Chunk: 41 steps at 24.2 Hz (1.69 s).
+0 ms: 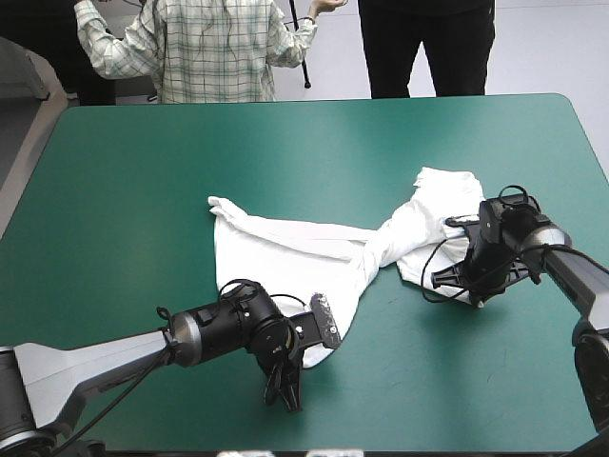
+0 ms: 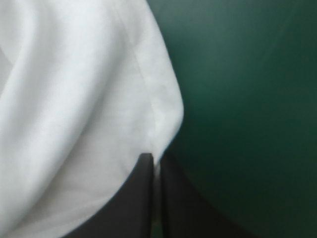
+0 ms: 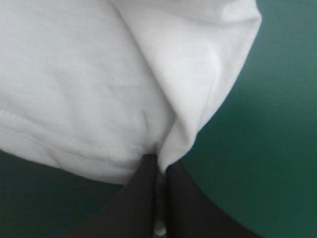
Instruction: Fold the cloth
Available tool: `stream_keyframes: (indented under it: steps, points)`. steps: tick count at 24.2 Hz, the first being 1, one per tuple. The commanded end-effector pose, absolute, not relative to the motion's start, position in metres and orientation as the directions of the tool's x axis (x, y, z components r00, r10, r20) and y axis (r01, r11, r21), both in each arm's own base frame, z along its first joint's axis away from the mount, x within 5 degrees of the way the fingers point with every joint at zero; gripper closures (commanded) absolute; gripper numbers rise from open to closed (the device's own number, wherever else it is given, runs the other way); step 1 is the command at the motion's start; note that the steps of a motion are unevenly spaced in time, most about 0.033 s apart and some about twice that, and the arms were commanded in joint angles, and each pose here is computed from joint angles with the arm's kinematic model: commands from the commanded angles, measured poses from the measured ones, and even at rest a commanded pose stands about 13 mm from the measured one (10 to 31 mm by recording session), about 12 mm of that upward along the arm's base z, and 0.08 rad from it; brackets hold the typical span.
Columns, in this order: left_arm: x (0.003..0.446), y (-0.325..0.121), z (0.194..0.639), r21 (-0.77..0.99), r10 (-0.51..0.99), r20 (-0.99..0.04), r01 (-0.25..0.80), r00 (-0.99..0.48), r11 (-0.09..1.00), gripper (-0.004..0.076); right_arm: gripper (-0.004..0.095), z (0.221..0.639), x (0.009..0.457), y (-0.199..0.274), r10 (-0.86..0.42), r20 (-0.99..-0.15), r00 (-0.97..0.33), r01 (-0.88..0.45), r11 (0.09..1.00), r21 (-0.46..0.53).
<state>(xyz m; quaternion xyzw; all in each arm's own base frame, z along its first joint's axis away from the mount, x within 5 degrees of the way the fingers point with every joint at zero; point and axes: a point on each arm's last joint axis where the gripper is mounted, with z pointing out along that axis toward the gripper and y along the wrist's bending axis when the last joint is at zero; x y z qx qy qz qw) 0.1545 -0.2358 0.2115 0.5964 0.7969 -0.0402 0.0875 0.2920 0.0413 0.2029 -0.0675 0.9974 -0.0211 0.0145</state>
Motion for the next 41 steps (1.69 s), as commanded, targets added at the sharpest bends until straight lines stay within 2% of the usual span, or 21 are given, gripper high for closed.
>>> stream_keyframes:
  steps: [1,5,10,15,18,23,24,25,26,28,30,34,37,41]
  points:
    - [0.157,-0.226,0.235,0.108,0.926,-0.222,0.936,-0.306,0.336,0.0733,0.0925,0.193,0.299,0.035,-0.178,-0.050,-0.983,-0.172,0.980,-0.096]
    - [0.176,-0.207,0.273,0.214,0.876,-0.301,0.868,-0.378,0.448,0.0733,0.0925,0.220,0.302,0.036,-0.169,-0.138,-0.976,-0.157,0.983,-0.096]
    - [0.200,-0.179,0.354,0.328,0.778,-0.494,0.745,-0.389,0.581,0.0733,0.0925,0.281,0.302,0.032,-0.160,-0.304,-0.939,-0.126,0.984,-0.128]
    - [0.220,-0.146,0.443,0.417,0.659,-0.669,0.560,-0.343,0.716,0.0733,0.0925,0.355,0.301,0.017,-0.148,-0.496,-0.856,-0.014,0.964,-0.264]
    - [0.219,-0.125,0.493,0.439,0.589,-0.757,0.446,-0.284,0.780,0.0733,0.0925,0.405,0.298,0.009,-0.126,-0.627,-0.769,0.090,0.949,-0.301]
    - [0.197,-0.097,0.563,0.436,0.492,-0.860,0.303,-0.137,0.847,0.0733,0.0925,0.500,0.276,0.002,-0.109,-0.840,-0.531,0.197,0.948,-0.248]
    - [0.185,-0.088,0.584,0.414,0.450,-0.889,0.273,-0.082,0.868,0.0733,0.0925,0.542,0.255,0.000,-0.086,-0.915,-0.394,0.223,0.957,-0.186]
    - [0.180,-0.085,0.591,0.405,0.435,-0.898,0.264,-0.062,0.875,0.0733,0.0925,0.555,0.245,0.000,-0.075,-0.936,-0.345,0.221,0.962,-0.159]
    - [0.167,-0.076,0.607,0.381,0.395,-0.918,0.244,-0.009,0.892,0.0733,0.0925,0.582,0.222,-0.001,-0.064,-0.969,-0.238,0.207,0.972,-0.115]
    - [0.151,-0.064,0.623,0.356,0.353,-0.934,0.222,0.055,0.908,0.0733,0.0925,0.614,0.180,-0.002,-0.053,-0.996,-0.066,0.170,0.983,-0.063]
    - [0.134,-0.053,0.635,0.336,0.318,-0.941,0.203,0.115,0.920,0.0733,0.0925,0.631,0.141,-0.003,-0.045,-0.998,0.053,0.119,0.992,-0.038]
    - [0.096,-0.029,0.650,0.280,0.242,-0.951,0.207,0.191,0.937,0.0733,0.0925,0.643,0.083,-0.003,-0.010,-0.987,0.158,0.020,1.000,-0.007]
    - [0.060,-0.011,0.650,0.231,0.176,-0.962,0.278,0.209,0.932,0.0733,0.0925,0.646,0.039,-0.002,0.018,-0.973,0.231,-0.059,0.998,0.005]
    - [0.035,-0.006,0.645,0.206,0.141,-0.972,0.395,0.188,0.895,0.0733,0.0925,0.643,0.009,-0.004,0.035,-0.973,0.230,-0.095,0.995,0.014]
